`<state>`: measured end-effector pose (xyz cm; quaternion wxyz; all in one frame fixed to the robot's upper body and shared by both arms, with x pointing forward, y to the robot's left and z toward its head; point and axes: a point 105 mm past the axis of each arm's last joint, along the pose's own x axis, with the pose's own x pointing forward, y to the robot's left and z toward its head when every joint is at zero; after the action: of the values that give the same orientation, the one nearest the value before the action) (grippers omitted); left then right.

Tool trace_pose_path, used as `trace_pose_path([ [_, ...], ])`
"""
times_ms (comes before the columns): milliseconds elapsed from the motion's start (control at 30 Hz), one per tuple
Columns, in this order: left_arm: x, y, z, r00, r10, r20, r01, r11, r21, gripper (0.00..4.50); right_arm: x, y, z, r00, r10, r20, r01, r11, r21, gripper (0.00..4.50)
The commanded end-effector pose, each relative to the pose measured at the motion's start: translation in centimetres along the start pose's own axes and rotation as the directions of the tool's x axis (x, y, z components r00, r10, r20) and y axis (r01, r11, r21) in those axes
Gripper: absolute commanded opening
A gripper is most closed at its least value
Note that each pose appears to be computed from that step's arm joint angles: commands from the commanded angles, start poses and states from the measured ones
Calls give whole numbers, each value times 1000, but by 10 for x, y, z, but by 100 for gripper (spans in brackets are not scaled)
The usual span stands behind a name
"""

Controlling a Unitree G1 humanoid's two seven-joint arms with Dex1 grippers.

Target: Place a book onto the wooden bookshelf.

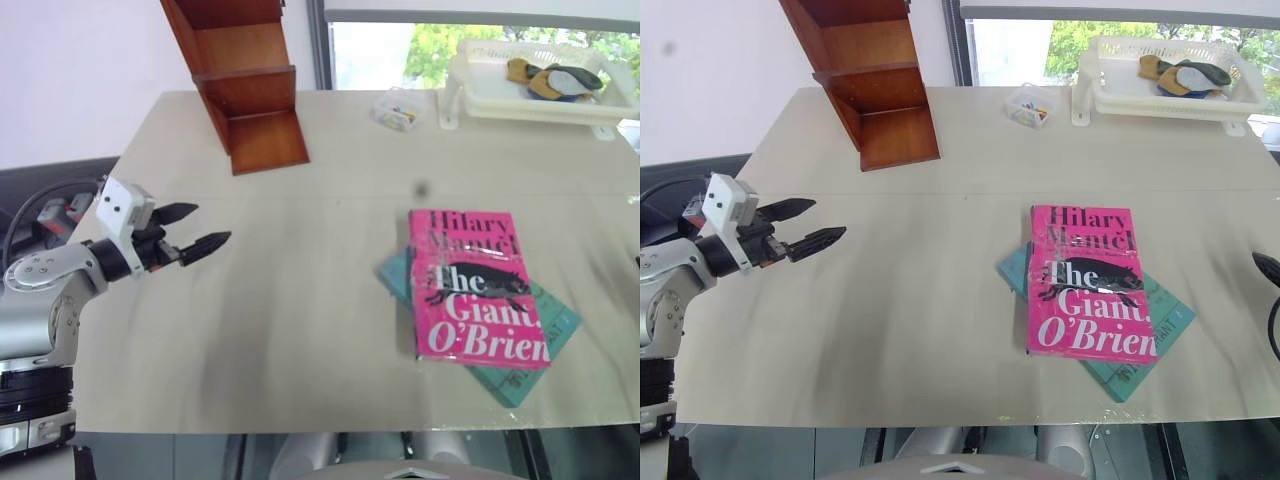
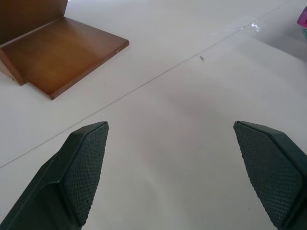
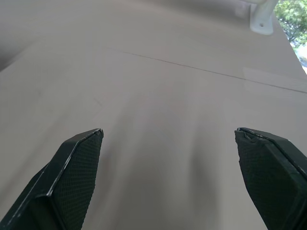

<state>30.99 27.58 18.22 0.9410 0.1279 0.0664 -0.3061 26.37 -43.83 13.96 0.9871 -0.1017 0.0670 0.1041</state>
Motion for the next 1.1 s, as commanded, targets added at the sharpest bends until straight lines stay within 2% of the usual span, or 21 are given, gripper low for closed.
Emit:
trace_pose_path([
  [33,1,-1,18,998,-9,62,7,999,47,447,3,1,6,1000,14,-3,-14,999,-52,450],
  [300,-22,-29,51,942,-234,242,238,971,10,447,10,21,0,992,112,-65,-117,991,-72,450],
  [433,-30,-32,62,923,-261,283,268,963,14,447,5,29,-13,983,128,-129,-139,987,-84,450],
  [500,-33,-35,71,906,-271,325,280,960,22,447,6,35,-14,987,116,-108,-126,987,-97,450],
  [600,-42,-43,86,861,-317,398,334,942,28,447,10,43,-15,1000,28,-13,-29,994,-105,450],
  [733,-48,-47,87,858,-374,352,378,924,60,447,7,68,-24,994,-29,102,33,999,-36,450],
  [967,-47,-41,88,884,-429,188,397,899,186,447,-9,105,-35,992,37,123,-43,998,47,450],
  [1100,-45,-40,98,865,-468,183,425,876,230,447,-15,129,-29,982,74,175,-93,990,102,450],
])
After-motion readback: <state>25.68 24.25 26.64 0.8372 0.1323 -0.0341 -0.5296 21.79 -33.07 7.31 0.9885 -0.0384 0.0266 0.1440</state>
